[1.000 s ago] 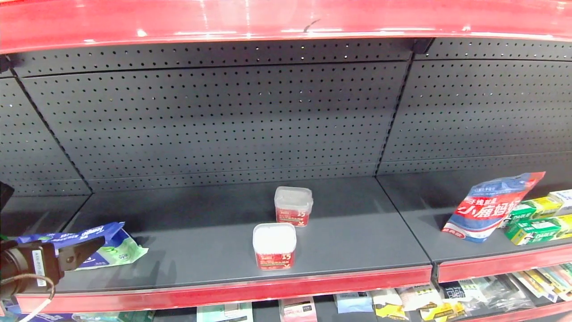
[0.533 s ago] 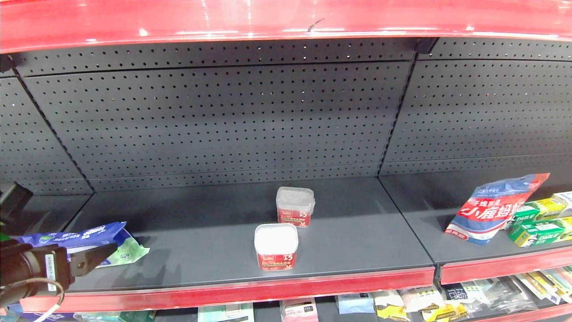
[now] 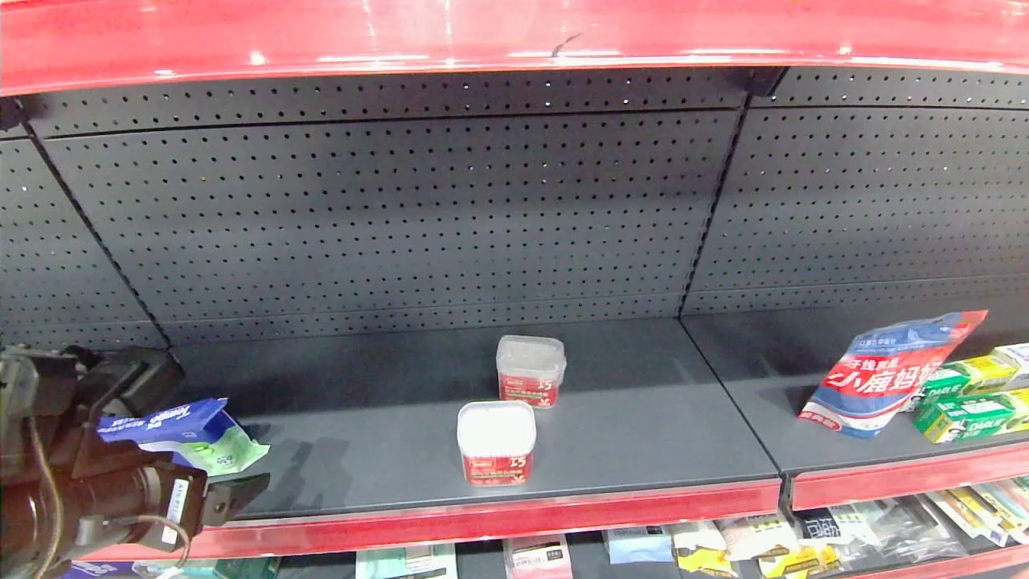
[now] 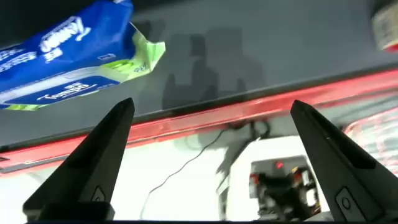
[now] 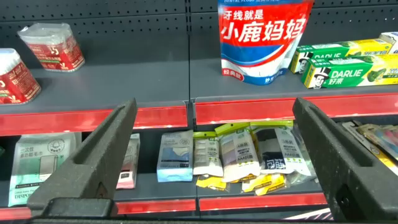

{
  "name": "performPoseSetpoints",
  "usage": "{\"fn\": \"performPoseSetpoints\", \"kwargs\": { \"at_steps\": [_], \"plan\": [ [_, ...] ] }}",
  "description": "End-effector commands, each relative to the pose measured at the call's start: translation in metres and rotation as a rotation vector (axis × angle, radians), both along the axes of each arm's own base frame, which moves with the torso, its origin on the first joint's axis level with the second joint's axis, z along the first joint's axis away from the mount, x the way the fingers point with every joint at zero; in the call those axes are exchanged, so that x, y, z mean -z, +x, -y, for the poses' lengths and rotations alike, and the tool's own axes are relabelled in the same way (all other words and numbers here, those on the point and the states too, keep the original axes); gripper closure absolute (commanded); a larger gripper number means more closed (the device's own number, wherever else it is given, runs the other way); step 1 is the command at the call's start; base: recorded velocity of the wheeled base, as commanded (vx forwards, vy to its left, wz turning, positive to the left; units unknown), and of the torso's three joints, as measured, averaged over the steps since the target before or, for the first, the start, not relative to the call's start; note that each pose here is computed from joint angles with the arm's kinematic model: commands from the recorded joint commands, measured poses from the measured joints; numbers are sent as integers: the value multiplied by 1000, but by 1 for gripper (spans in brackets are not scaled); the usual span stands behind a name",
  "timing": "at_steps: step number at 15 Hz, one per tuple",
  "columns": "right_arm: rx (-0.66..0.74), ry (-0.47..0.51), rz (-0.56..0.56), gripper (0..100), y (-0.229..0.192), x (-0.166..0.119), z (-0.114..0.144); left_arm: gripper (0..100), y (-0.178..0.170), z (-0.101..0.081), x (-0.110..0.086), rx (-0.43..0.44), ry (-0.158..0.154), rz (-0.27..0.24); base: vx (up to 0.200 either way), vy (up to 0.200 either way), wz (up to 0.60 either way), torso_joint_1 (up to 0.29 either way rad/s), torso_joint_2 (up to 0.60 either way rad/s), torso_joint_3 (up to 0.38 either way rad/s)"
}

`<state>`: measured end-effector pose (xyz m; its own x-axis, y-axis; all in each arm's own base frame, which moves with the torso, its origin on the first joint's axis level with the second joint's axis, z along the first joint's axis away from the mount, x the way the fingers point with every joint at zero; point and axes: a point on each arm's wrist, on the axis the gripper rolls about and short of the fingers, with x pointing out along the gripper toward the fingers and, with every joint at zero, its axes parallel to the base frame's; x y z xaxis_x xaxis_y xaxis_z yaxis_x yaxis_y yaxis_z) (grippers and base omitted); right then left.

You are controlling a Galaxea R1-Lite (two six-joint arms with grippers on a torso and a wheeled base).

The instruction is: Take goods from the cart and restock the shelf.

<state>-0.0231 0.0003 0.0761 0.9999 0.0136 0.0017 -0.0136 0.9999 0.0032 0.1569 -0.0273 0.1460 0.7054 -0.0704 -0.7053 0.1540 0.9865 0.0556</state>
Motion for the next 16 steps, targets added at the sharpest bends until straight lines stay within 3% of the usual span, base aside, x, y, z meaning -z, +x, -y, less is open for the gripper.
{"fn": "performPoseSetpoints", "kwargs": {
  "at_steps": [1,4,6,11,13,16],
  "plan": [
    [0,0,-2,0,0,0,0,0,11,8,9,20,31,-47,0,0,0,0,0,0],
    [0,0,-2,0,0,0,0,0,28,13,15,14,29,-12,0,0,0,0,0,0],
    [0,0,-2,0,0,0,0,0,34,24,19,55,15,5,0,0,0,0,0,0],
    [0,0,-2,0,0,0,0,0,41,40,34,122,22,-49,0,0,0,0,0,0],
    [0,0,-2,0,0,0,0,0,55,52,40,146,8,-19,0,0,0,0,0,0],
    [0,0,-2,0,0,0,0,0,68,67,46,185,8,-19,0,0,0,0,0,0]
  ]
}}
